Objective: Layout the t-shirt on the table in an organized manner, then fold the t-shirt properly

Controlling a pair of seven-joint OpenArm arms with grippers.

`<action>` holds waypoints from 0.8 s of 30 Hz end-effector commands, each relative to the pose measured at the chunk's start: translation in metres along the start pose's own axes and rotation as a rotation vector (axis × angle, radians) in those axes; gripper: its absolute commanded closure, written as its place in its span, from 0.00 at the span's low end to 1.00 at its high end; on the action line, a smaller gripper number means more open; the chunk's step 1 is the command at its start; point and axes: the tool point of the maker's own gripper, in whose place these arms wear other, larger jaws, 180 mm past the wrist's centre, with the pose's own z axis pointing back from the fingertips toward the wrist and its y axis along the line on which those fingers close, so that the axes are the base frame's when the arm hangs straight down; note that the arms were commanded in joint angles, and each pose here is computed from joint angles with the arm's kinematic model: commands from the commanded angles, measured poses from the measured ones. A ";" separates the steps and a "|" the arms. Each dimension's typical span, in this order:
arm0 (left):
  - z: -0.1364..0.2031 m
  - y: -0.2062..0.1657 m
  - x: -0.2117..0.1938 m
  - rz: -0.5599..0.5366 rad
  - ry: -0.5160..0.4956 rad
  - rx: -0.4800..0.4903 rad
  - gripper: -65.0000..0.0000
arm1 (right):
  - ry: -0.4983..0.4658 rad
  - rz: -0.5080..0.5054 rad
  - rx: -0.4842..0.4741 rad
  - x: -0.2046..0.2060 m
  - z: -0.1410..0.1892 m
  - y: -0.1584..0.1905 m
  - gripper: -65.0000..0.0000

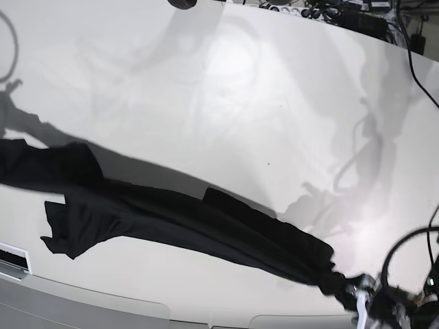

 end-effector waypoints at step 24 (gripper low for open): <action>-0.009 -0.034 0.120 -0.308 -0.184 0.142 1.00 | -0.526 0.475 -0.561 0.205 0.272 0.007 1.00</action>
